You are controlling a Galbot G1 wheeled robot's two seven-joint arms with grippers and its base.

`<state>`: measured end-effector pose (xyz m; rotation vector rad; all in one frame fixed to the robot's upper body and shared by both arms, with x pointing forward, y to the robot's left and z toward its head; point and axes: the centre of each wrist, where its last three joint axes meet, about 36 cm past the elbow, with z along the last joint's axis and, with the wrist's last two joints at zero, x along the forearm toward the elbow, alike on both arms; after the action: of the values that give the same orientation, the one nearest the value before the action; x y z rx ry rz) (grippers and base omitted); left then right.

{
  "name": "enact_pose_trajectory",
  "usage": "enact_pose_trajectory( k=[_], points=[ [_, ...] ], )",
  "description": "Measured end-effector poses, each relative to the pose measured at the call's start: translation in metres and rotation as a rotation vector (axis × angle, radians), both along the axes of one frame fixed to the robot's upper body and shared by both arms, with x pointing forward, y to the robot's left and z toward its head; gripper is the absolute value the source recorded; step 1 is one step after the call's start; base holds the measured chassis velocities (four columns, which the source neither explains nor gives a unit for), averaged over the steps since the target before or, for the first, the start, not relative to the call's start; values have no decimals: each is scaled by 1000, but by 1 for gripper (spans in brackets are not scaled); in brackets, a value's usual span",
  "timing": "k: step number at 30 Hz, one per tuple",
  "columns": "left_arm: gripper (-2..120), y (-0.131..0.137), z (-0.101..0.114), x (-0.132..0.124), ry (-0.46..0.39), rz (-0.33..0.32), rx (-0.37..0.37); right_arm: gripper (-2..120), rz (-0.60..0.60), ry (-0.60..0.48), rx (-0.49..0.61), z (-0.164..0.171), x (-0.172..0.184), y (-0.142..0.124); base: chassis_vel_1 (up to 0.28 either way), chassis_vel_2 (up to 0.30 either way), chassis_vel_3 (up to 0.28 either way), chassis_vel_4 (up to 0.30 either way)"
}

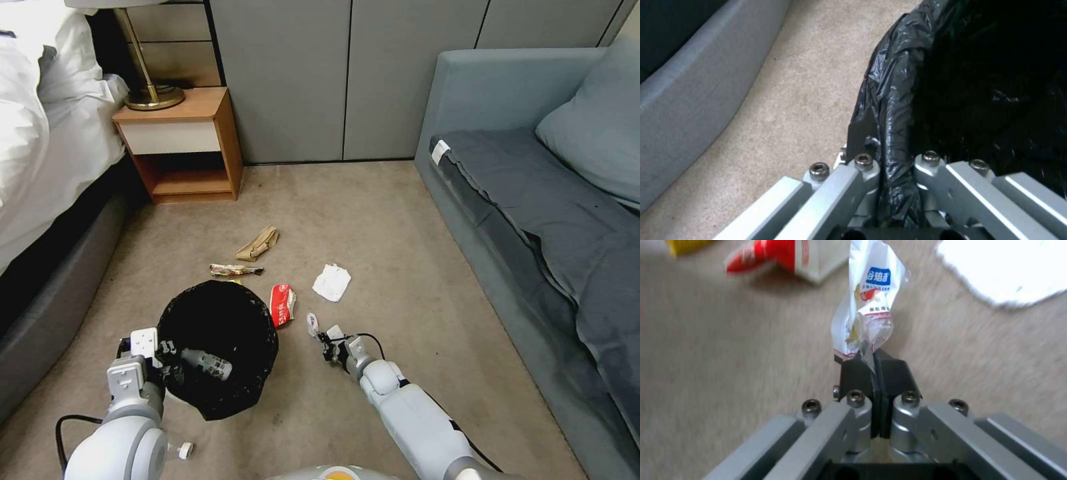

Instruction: Pick up the trash bin, then pick up the garbage from the floor and place it into the trash bin.

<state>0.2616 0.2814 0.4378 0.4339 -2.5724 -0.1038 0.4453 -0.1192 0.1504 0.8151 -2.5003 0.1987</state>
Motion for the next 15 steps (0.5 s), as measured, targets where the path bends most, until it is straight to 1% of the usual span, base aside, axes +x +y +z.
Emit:
enact_pose_trajectory(
  k=[3, 4, 7, 8, 10, 11, 13, 14, 15],
  points=[
    [1, 3, -1, 1, 4, -5, 9, 0, -40, -71, 61, 19, 4, 0, 0, 0, 0, 0],
    [1, 3, -1, 1, 4, -5, 9, 0, -40, -71, 61, 19, 4, 0, 0, 0, 0, 0],
    [1, 6, -2, 3, 9, -8, 18, 0, -59, -143, 117, 44, 9, -1, 0, 0, 0, 0],
    [1, 6, -2, 3, 9, -8, 18, 0, -59, -143, 117, 44, 9, -1, 0, 0, 0, 0],
    [1, 8, -3, 4, 9, -9, 18, 0, -47, -241, 186, 86, 13, -1, 0, 0, 0, 0],
    [1, 8, -3, 4, 9, -9, 18, 0, -47, -241, 186, 86, 13, -1, 0, 0, 0, 0],
    [1, 7, -4, 7, 8, -10, 14, 0, -16, -338, 274, 134, 10, 3, 0, 0, 0, 0],
    [1, 7, -4, 7, 8, -10, 14, 0, -16, -338, 274, 134, 10, 3, 0, 0, 0, 0],
    [1, 6, -6, 8, 10, -12, 11, 0, 13, -385, 320, 158, 7, 5, 0, 0, 0, 0]
  ],
)
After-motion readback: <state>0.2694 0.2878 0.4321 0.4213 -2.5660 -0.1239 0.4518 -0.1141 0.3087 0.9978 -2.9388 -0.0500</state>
